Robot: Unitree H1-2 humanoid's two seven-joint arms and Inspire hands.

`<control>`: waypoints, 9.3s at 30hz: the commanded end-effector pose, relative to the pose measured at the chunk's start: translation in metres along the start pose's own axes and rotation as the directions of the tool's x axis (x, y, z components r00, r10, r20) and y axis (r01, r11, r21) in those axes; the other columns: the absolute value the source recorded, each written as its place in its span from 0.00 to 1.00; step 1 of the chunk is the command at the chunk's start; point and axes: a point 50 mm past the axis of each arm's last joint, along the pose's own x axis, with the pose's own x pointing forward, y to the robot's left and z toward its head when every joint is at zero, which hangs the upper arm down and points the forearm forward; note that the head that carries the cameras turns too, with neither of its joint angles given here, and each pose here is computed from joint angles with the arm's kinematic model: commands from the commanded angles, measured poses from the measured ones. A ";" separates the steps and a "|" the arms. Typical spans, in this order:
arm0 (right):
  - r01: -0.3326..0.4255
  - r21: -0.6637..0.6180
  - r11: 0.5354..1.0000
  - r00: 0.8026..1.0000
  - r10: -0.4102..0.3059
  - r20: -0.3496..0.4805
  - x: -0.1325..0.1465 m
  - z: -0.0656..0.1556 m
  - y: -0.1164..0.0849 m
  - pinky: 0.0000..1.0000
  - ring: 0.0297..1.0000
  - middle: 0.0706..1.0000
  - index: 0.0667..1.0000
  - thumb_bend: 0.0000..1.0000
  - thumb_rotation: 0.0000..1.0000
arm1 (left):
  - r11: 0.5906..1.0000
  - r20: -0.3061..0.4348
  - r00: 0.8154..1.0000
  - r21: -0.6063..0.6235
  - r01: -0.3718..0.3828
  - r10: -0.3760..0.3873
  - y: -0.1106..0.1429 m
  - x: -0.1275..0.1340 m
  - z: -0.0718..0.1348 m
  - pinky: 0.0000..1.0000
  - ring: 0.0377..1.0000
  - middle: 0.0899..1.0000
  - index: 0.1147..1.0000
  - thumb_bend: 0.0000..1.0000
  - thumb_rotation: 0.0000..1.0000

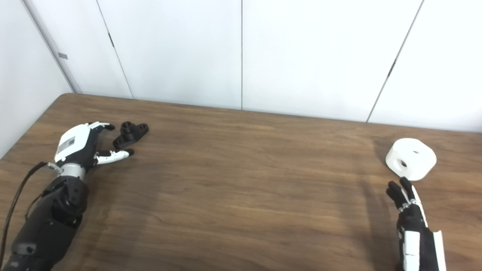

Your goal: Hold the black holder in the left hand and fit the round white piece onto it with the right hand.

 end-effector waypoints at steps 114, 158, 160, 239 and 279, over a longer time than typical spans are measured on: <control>0.011 -0.005 1.000 0.987 -0.011 -0.162 -0.049 -0.020 -0.005 1.00 0.92 0.87 0.94 0.47 1.00 | 0.996 -0.020 1.000 -0.085 -0.022 0.021 0.014 0.036 0.004 1.00 0.90 0.76 0.42 0.52 0.04; 0.005 -0.015 1.000 0.987 -0.008 -0.160 -0.047 -0.017 0.003 1.00 0.92 0.87 0.95 0.46 1.00 | 0.984 0.254 0.953 -0.030 0.176 -0.163 -0.016 -0.034 0.047 0.97 0.90 0.77 0.42 0.52 0.05; 0.004 -0.029 1.000 0.987 -0.009 -0.159 -0.046 -0.018 0.003 1.00 0.92 0.86 0.95 0.46 1.00 | 0.982 0.284 0.943 -0.027 0.186 -0.171 -0.020 -0.042 0.050 0.98 0.90 0.78 0.42 0.52 0.05; 0.126 -0.303 0.945 0.991 -0.132 0.000 -0.007 0.066 -0.014 0.90 0.89 0.86 0.88 0.58 0.72 | 0.903 0.710 0.626 0.032 0.428 -0.322 -0.118 -0.202 0.118 0.93 0.87 0.77 0.42 0.52 0.05; 0.014 -0.848 0.529 0.988 -0.138 -0.069 0.198 0.124 -0.057 0.84 1.00 0.94 0.82 0.81 0.36 | 0.910 0.692 0.651 0.020 0.413 -0.311 -0.110 -0.192 0.096 0.85 0.82 0.74 0.42 0.52 0.04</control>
